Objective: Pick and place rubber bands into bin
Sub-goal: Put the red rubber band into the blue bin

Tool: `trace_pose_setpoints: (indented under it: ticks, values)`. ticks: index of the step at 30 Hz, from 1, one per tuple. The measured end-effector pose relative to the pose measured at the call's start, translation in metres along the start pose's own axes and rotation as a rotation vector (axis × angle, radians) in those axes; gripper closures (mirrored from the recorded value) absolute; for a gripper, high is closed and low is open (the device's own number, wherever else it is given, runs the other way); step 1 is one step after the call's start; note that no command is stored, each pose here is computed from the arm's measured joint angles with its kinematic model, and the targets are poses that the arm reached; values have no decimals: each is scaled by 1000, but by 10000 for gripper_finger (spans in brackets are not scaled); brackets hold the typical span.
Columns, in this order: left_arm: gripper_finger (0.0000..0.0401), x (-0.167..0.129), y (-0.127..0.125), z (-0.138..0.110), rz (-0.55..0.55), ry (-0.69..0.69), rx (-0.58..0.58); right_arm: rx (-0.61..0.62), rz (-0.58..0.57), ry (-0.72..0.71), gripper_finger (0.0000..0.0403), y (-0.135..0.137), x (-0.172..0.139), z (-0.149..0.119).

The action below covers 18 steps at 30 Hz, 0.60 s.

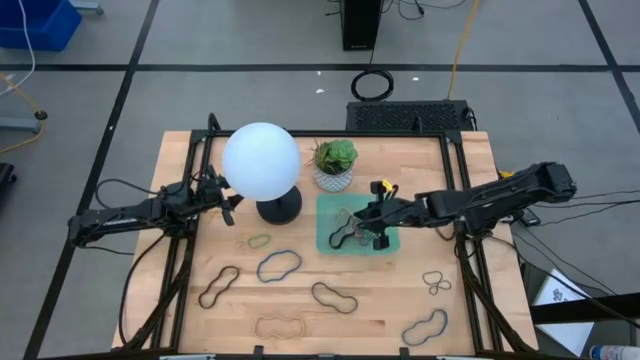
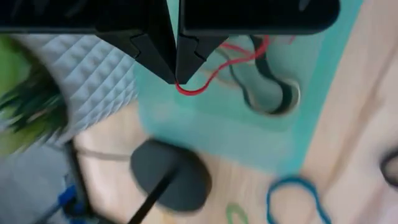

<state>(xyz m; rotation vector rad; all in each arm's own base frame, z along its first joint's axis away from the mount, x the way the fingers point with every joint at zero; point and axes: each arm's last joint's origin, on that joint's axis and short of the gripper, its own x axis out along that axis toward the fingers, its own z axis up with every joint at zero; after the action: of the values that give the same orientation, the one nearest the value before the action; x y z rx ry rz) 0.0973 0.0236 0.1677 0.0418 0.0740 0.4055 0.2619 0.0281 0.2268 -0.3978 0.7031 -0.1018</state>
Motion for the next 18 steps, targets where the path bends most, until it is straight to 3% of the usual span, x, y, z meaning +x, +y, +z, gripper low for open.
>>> trace_pose_setpoints:
  ticks: [5,11,18]
  values:
    - [215,0,0,0,0,1,0,17,30,122,403,14,22,-25]
    - [215,0,0,0,0,1,0,136,153,210,403,27,35,-46]
    - [215,0,0,0,0,1,0,159,158,254,403,31,41,-55]
